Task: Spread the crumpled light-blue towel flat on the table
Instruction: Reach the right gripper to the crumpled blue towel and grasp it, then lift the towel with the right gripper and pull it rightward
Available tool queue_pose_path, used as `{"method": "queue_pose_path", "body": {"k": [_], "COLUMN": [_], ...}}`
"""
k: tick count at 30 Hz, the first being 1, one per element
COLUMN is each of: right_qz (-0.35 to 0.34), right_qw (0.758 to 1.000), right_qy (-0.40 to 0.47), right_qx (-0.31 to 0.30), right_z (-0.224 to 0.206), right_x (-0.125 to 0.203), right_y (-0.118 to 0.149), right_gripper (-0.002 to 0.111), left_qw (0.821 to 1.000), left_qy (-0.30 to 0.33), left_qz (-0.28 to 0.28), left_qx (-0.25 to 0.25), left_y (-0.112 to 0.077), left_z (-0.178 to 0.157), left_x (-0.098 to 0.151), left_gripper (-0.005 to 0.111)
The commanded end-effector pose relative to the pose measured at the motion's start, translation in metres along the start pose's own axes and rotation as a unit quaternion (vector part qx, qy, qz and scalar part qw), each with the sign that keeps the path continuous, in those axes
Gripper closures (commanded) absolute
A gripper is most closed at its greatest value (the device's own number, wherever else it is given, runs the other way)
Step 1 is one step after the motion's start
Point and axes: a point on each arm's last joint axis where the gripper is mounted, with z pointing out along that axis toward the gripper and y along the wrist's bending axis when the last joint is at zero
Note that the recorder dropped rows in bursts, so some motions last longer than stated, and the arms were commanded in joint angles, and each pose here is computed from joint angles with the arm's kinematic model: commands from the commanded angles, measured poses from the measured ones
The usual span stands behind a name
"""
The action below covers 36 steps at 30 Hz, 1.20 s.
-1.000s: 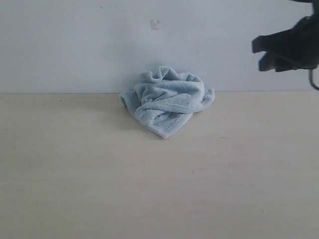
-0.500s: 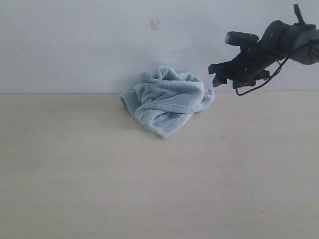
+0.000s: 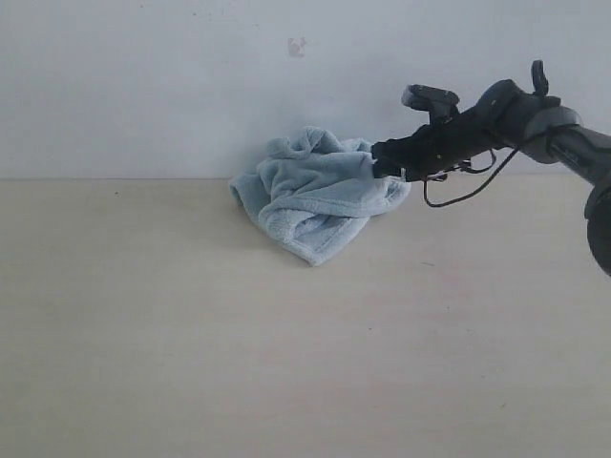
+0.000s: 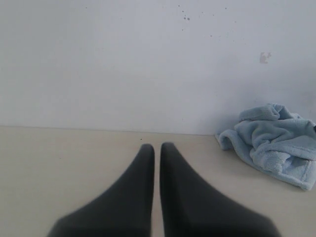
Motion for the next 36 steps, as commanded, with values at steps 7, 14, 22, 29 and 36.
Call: {"method": "queue_pose_path", "body": {"k": [7,14,22,29,36], "right_qz": [-0.045,-0.058,-0.066,-0.090,-0.071], "right_qw": [0.998,0.998,0.997,0.986,0.979], "right_qy": [-0.012,0.007,0.039,0.138,0.189], "right_qx": [-0.029,-0.007,-0.017,-0.042,-0.021], "right_z": [0.010,0.010,0.008,-0.020,-0.070], "right_x": [-0.003,0.001,0.005,0.009,-0.002], "right_y": [0.041,0.037,0.039,0.036,0.018], "right_gripper": [0.050,0.084,0.108,0.108,0.108], "left_qw": [1.000,1.000,1.000,1.000,1.000], "left_qy": [-0.003,-0.003,-0.005,-0.005,-0.005], "left_qz": [0.001,0.001,0.001,0.001,0.001], "left_qx": [0.003,0.003,0.003,0.003,0.003], "left_y": [0.000,0.000,0.000,0.000,0.000], "left_z": [0.000,0.000,0.000,0.000,0.000], "left_x": [0.000,0.000,0.000,0.000,0.000], "left_gripper": [0.103,0.103,0.103,0.103,0.103]}}
